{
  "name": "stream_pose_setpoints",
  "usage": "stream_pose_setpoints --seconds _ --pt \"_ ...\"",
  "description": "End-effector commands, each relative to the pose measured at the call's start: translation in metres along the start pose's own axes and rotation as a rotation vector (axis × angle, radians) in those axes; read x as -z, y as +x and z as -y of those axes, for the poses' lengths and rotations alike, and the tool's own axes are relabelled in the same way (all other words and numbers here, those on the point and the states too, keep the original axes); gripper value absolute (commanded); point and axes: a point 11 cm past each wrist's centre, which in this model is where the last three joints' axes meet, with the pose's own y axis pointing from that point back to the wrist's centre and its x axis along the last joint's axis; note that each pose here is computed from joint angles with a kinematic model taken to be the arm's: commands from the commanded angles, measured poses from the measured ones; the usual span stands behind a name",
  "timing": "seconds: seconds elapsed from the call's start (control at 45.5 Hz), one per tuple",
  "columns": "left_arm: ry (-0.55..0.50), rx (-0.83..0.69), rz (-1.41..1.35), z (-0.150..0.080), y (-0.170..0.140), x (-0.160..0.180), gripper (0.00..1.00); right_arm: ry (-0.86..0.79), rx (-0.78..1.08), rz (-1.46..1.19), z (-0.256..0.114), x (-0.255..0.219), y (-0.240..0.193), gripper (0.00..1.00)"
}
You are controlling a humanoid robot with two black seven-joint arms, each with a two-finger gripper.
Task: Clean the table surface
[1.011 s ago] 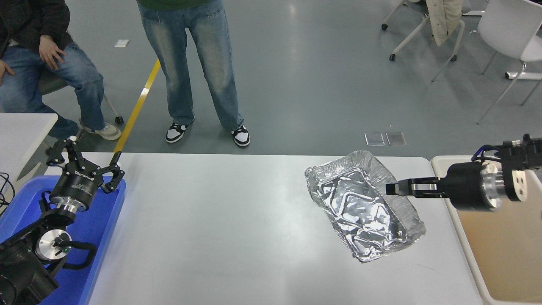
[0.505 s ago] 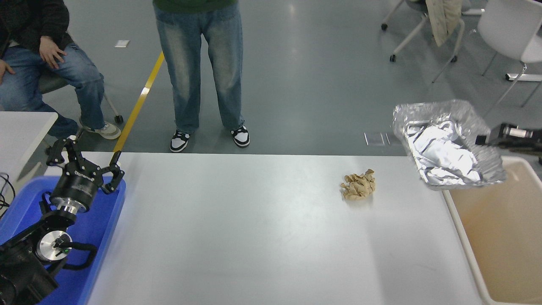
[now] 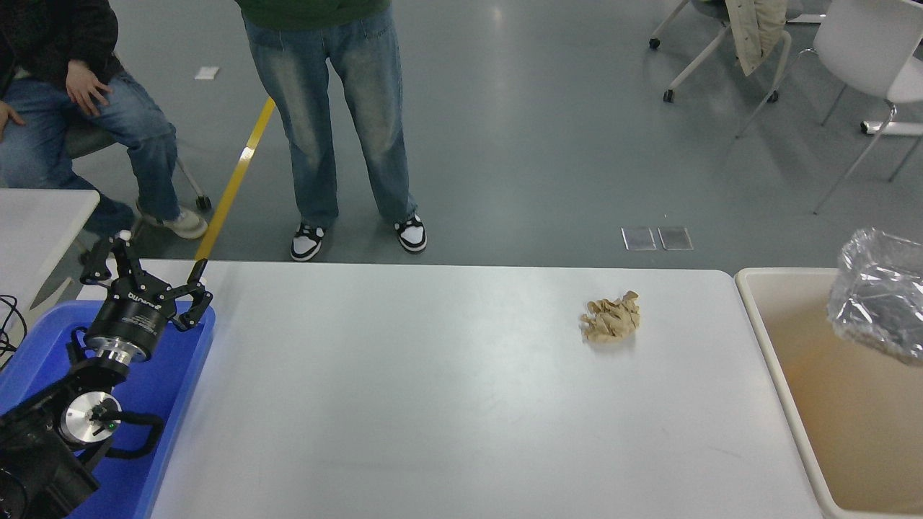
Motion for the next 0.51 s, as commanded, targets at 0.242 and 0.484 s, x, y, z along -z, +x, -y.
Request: stream_pose_setpoints --seconds 0.242,0.484 --pt "0.0 -0.002 0.001 0.0 0.001 0.0 1.0 -0.191 -0.172 0.106 0.013 -0.061 -0.123 0.0" --pt "0.0 0.0 0.0 0.0 0.0 0.0 1.0 -0.204 -0.21 0.108 0.01 -0.068 -0.121 0.0"
